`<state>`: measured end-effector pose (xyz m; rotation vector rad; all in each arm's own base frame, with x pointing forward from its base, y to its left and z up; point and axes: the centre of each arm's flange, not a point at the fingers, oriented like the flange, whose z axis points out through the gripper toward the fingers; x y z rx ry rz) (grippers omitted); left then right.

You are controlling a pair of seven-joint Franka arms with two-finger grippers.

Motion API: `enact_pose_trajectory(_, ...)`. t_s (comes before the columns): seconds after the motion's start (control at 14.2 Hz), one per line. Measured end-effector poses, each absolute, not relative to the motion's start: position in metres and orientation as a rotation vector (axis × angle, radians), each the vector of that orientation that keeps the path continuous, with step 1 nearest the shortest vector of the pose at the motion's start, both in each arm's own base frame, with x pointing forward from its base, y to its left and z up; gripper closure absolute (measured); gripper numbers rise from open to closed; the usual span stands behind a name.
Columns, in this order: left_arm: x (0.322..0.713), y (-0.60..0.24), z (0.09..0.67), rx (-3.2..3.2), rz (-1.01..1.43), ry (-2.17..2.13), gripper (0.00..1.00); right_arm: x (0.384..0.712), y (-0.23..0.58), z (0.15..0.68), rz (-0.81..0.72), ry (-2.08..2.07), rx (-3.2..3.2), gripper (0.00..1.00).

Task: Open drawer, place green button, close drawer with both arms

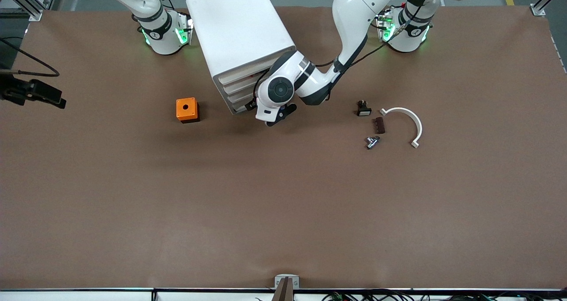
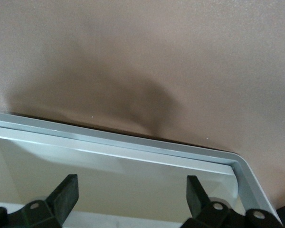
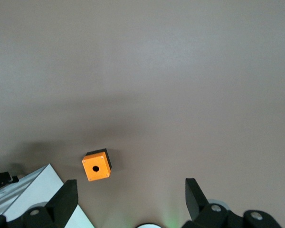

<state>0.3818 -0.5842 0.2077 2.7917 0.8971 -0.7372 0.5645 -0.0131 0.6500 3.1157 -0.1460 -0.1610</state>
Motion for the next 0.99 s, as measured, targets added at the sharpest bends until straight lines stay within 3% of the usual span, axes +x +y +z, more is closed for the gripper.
enact_pose_trajectory(0.42,0.411,-0.578,0.225,2.749,-0.685,0.934,0.0,0.524,-0.025,0.662,-0.167,-0.171,3.129,0.0)
enact_pose_trajectory(0.71,0.512,-0.514,0.274,2.674,-0.584,1.08,0.0,0.498,-0.039,0.666,-0.124,-0.208,3.144,0.0)
enact_pose_trajectory(0.99,0.583,-0.417,0.383,2.662,-0.421,1.11,0.0,0.486,-0.042,0.676,-0.083,-0.214,3.15,0.0)
